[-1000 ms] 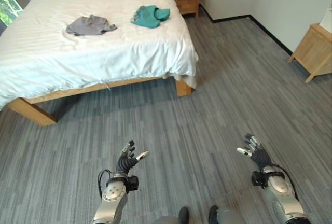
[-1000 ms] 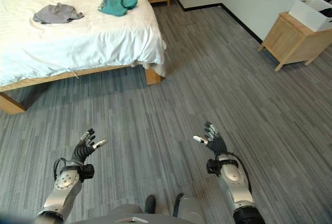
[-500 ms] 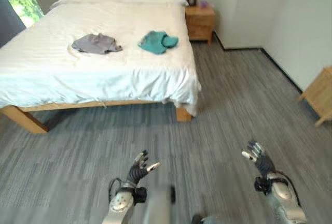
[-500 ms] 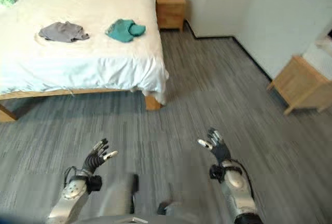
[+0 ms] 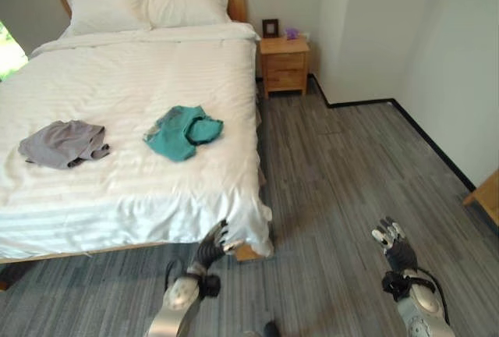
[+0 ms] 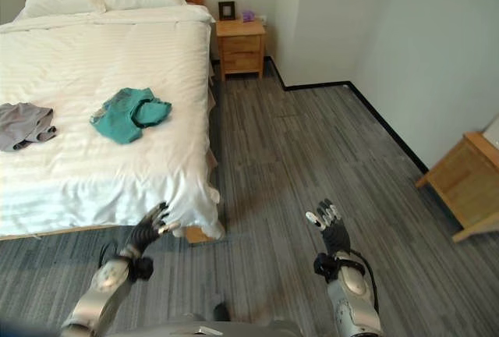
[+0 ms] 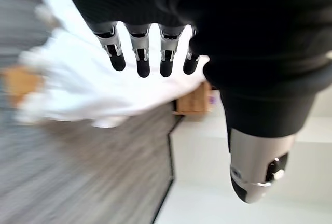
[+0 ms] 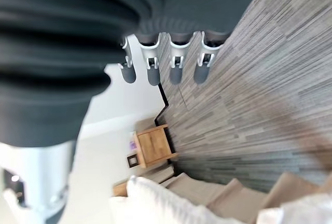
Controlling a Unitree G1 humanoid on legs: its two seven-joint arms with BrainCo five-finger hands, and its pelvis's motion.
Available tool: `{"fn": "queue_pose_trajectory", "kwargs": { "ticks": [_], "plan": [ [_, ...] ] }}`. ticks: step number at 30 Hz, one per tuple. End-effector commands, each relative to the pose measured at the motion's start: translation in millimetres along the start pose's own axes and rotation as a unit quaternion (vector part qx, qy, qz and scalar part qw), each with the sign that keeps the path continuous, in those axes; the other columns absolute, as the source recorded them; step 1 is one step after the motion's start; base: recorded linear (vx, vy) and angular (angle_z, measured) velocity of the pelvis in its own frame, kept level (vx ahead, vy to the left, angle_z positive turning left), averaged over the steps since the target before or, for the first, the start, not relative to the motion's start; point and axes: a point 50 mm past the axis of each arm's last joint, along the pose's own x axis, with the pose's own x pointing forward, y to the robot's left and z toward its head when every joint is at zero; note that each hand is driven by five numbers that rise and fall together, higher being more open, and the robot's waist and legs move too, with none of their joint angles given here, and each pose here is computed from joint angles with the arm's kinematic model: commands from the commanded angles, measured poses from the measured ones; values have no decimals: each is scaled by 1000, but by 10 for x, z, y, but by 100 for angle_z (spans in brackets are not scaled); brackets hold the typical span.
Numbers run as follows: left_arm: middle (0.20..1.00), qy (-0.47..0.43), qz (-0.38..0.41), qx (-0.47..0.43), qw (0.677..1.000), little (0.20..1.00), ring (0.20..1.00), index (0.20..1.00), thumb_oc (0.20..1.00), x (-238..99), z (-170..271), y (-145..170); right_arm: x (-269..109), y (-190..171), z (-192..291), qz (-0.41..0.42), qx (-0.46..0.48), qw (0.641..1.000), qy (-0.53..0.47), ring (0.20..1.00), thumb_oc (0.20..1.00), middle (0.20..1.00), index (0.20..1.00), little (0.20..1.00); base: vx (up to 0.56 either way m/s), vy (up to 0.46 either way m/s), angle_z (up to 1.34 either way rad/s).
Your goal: Pick up bed clothes into laundry basket.
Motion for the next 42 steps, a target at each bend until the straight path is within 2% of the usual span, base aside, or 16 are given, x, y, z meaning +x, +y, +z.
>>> {"fn": "queue_pose_trajectory", "kwargs": {
  "ticks": [1, 5, 13, 20, 30, 42],
  "plan": [
    [1000, -35, 2, 32, 999, 1000, 1000, 1000, 1000, -38, 135, 176, 107, -34, 407, 0, 31, 995, -99, 1000, 1000, 1000, 1000, 1000, 384, -89, 147],
    [1000, -23, -4, 45, 999, 1000, 1000, 1000, 1000, -40, 79, 160, 15, -286, 335, -52, 19, 995, -85, 1000, 1000, 1000, 1000, 1000, 315, -155, 124],
    [1000, 9, 68, -40, 997, 1000, 1000, 1000, 1000, -236, -170, 300, 23, -348, 331, -54, 7, 995, -78, 1000, 1000, 1000, 1000, 1000, 114, -106, 42],
    [1000, 6, 90, -65, 994, 1000, 1000, 1000, 1000, -247, -192, 295, 20, -340, 243, -54, -2, 997, -57, 1000, 1000, 1000, 1000, 1000, 29, -55, -8],
    [1000, 2, 94, -69, 993, 1000, 1000, 1000, 1000, -221, -185, 266, 84, -204, 257, -11, -70, 996, -46, 1000, 1000, 1000, 1000, 1000, 0, -7, 0],
    [1000, -37, 106, -77, 991, 1000, 1000, 1000, 1000, -126, -26, 292, 193, 127, 535, 110, -182, 973, -85, 1000, 1000, 1000, 1000, 1000, -40, -80, 15]
  ]
}}
